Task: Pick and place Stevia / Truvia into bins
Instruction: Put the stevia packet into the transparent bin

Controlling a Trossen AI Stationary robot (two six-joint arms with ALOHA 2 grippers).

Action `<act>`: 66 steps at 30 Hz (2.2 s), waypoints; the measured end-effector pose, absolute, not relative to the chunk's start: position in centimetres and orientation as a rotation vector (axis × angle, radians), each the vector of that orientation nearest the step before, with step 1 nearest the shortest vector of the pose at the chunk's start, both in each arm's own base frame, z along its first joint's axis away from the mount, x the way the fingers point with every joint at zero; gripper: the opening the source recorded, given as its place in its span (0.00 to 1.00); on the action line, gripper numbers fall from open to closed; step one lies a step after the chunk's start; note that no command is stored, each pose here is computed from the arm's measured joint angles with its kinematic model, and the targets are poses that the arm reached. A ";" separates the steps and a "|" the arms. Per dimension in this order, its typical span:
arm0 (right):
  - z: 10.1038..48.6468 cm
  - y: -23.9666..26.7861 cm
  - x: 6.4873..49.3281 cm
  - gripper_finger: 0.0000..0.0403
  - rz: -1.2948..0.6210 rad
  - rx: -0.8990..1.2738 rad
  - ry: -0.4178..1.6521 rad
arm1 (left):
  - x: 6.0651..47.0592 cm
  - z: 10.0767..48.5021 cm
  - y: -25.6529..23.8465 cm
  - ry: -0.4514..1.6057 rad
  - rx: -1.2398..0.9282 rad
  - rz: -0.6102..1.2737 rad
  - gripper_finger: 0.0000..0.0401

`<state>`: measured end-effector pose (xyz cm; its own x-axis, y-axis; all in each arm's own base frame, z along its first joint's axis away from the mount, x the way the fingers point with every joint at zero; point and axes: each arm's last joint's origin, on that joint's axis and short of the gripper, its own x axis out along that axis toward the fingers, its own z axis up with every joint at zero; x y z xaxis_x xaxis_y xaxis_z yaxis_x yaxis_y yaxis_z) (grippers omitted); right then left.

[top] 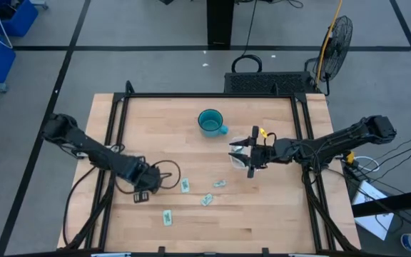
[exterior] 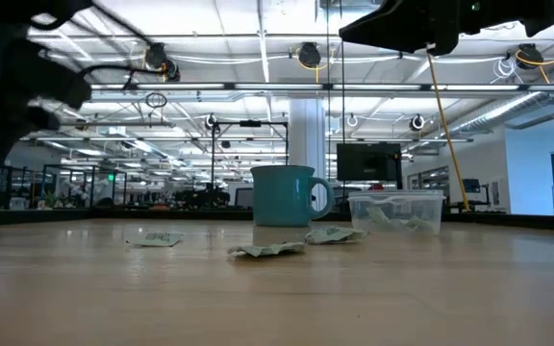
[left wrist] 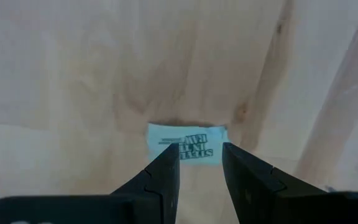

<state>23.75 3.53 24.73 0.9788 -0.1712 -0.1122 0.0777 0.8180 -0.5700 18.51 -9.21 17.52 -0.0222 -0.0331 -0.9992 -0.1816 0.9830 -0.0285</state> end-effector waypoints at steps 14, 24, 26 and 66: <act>24.8 3.5 23.8 0.38 -0.132 -0.634 0.161 | 17.3 15.8 -9.4 1.615 -0.200 0.145 0.39; 24.8 3.5 23.8 0.38 -0.132 -0.643 0.162 | 17.7 15.7 -9.5 1.570 -0.162 0.097 0.61; 24.8 3.5 23.8 0.38 -0.132 -0.644 0.162 | 17.6 15.5 -9.4 1.578 -0.169 0.102 0.62; 25.0 3.5 23.8 0.38 -0.140 -0.638 0.139 | 21.0 15.9 -8.1 1.292 -0.121 0.049 0.22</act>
<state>23.78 3.51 25.02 0.9812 -0.1727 -0.0863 0.0870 0.7945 -0.6010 20.98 -8.08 15.89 0.2756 -0.0308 -0.9608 -0.1042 0.9926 -0.0617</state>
